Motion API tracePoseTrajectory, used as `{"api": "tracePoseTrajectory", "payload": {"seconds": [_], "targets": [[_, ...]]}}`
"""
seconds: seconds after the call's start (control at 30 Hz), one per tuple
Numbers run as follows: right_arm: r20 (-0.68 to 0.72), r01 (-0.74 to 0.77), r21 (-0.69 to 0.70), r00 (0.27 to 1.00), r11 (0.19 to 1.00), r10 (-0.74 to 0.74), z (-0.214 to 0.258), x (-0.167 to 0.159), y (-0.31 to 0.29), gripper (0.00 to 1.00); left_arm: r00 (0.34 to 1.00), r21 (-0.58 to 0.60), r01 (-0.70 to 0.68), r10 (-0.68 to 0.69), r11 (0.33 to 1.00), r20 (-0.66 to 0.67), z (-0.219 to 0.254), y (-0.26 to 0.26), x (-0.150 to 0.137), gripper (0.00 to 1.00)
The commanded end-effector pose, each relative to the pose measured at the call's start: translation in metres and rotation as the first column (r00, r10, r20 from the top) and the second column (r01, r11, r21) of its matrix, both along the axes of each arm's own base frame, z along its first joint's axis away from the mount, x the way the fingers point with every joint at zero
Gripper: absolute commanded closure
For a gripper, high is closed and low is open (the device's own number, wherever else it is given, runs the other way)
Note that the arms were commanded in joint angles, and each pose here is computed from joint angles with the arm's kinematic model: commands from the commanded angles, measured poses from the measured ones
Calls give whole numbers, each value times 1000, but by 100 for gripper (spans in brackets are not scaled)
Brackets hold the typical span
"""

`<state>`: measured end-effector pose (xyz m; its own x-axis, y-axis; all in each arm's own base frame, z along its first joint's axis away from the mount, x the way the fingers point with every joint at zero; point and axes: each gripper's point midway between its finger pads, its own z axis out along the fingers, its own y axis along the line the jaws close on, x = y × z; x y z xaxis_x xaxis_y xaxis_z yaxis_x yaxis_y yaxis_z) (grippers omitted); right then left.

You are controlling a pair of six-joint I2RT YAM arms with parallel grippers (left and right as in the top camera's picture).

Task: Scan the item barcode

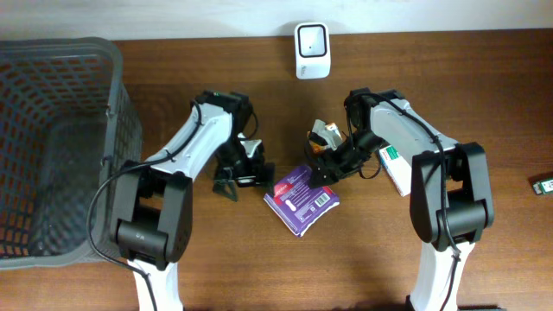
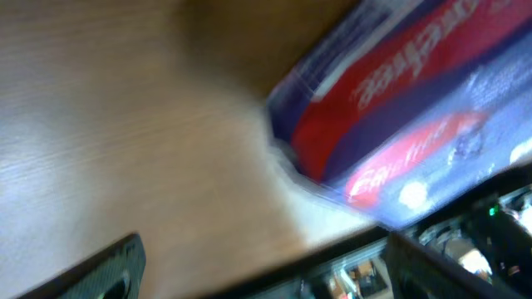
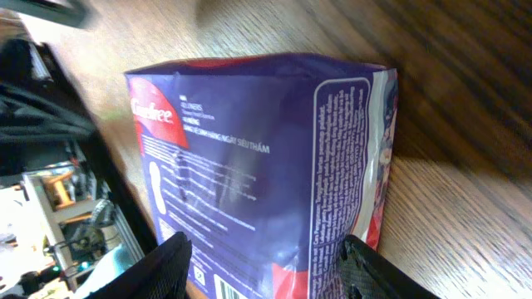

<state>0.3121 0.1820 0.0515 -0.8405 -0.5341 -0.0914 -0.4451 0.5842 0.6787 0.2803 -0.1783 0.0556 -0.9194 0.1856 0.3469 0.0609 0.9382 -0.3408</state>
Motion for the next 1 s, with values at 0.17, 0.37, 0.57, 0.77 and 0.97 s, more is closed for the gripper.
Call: {"api": "tracePoseTrajectory", "payload": {"seconds": [0.17, 0.37, 0.57, 0.77, 0.97], "targets": [[-69, 31, 31, 997, 999, -29, 18, -7, 0, 42, 997, -223, -33, 48, 974, 64, -51, -62, 5, 28], [-64, 90, -73, 993, 993, -94, 39, 11, -42, 32, 979, -234, -195, 202, 953, 8, -47, -27, 27, 99], [-51, 188, -102, 980, 977, -194, 9, 22, -41, 1, 989, -582, -142, 133, 801, -59, 0, -51, 19, 100], [-191, 336, 245, 936, 909, -295, 57, 37, -14, 1, 994, -827, -88, 102, 556, -38, 56, -71, 19, 100], [-440, 491, 431, 847, 757, -299, 114, 34, 1, 1, 985, -887, 59, 118, 457, 126, 63, -79, 41, 99]]}}
